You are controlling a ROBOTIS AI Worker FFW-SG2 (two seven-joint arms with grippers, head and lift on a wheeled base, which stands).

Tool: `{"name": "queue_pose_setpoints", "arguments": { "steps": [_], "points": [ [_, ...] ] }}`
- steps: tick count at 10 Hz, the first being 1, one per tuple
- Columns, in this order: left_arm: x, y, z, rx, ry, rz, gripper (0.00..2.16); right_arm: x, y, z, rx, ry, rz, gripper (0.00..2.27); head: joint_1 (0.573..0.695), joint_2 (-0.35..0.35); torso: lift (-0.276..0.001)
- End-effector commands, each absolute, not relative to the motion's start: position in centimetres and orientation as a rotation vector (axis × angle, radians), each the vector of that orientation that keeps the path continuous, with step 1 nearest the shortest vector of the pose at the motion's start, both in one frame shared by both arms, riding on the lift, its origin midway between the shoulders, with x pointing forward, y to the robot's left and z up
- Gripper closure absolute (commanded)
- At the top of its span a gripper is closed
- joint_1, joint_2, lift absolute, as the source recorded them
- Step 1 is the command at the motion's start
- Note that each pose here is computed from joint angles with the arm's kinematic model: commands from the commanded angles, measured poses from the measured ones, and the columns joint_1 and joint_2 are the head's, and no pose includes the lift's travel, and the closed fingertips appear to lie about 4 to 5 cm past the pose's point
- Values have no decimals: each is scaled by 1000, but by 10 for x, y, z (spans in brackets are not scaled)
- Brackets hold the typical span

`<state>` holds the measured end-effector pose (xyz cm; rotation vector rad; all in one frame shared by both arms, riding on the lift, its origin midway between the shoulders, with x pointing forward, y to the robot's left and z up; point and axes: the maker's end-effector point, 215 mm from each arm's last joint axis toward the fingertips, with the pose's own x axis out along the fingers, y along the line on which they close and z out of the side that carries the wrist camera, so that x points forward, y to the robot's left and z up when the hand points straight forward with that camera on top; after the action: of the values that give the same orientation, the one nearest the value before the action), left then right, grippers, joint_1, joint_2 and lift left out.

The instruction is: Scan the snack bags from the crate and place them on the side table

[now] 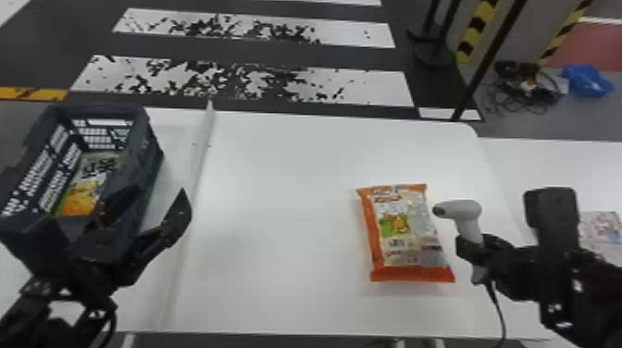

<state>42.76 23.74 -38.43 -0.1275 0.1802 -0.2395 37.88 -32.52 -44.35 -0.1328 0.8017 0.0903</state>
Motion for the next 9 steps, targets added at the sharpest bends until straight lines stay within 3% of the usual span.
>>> {"name": "queue_pose_setpoints", "arguments": {
  "steps": [1,4,9],
  "points": [
    [428,237,-384,-127,181,-241,161,398,-353,-441,-119,759,46,2250,695,-108,-81],
    [427,235,-383,-129,178,-243,161,424,-390,-470,-104,758,0,2250,695,-177,-81],
    [423,232,-383,-130,183,-248,161,446,-426,-509,-112,783,-31,2250,695,-234,-81]
  ]
}}
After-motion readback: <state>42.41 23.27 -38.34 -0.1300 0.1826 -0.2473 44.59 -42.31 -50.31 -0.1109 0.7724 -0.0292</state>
